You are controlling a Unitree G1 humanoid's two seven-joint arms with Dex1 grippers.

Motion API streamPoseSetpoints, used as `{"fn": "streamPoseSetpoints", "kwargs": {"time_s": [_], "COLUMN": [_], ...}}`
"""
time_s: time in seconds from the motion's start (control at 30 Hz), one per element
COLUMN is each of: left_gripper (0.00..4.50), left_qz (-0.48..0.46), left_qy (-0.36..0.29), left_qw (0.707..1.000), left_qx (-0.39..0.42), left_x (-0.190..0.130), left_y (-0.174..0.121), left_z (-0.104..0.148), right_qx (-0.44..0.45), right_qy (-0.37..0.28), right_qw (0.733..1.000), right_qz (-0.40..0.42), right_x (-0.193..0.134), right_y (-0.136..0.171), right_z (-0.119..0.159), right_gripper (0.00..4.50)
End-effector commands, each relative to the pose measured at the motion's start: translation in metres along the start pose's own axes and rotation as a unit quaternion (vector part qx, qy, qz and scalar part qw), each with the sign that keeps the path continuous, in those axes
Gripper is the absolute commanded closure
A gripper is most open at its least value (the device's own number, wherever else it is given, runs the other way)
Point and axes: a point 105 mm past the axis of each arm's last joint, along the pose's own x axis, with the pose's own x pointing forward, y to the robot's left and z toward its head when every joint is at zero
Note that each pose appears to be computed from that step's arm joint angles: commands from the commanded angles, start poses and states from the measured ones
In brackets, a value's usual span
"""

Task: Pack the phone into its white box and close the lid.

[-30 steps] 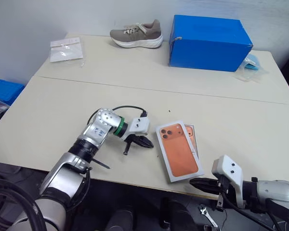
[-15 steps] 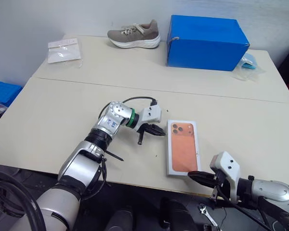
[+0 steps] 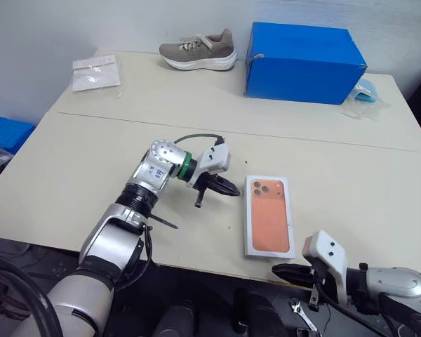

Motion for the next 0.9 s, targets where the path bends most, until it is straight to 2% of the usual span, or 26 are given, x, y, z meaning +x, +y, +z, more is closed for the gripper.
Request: {"fn": "streamPoseSetpoints", "kwargs": {"time_s": [0.03,0.2,0.3,0.37,0.47,0.57,0.73,0.9], "left_gripper": [4.5,4.5,4.5,4.5,4.5,4.5,4.5,4.5], "left_qz": [0.011,0.03,0.046,0.056,0.074,0.084,0.075,0.07], "left_qy": [-0.014,-0.02,-0.018,-0.012,0.005,0.027,0.051,0.07], "left_qw": [0.999,0.999,0.998,0.998,0.997,0.996,0.995,0.995], "left_qx": [0.03,0.03,0.032,0.034,0.031,0.032,0.028,0.027], "left_x": [0.003,0.008,0.009,0.011,0.018,0.026,0.037,0.044], "left_y": [0.006,0.013,0.02,0.023,0.029,0.032,0.028,0.022], "left_z": [0.018,0.021,0.022,0.02,0.013,0.004,-0.011,-0.027], "right_qx": [-0.01,-0.015,-0.01,-0.008,-0.002,0.007,0.008,0.01], "right_qy": [-0.019,-0.058,-0.104,-0.111,-0.12,-0.136,-0.107,-0.075], "right_qw": [0.999,0.997,0.994,0.994,0.993,0.99,0.988,0.99], "right_qz": [-0.034,-0.055,-0.035,-0.02,-0.01,-0.04,-0.111,-0.118], "right_x": [0.005,0.011,0.01,0.008,0.004,-0.001,0.003,0.014], "right_y": [-0.012,-0.023,-0.016,-0.01,-0.007,-0.019,-0.052,-0.06], "right_z": [0.003,0.015,0.033,0.038,0.044,0.052,0.046,0.032], "right_gripper": [4.46,4.46,4.46,4.46,4.46,4.46,4.46,4.46]}}
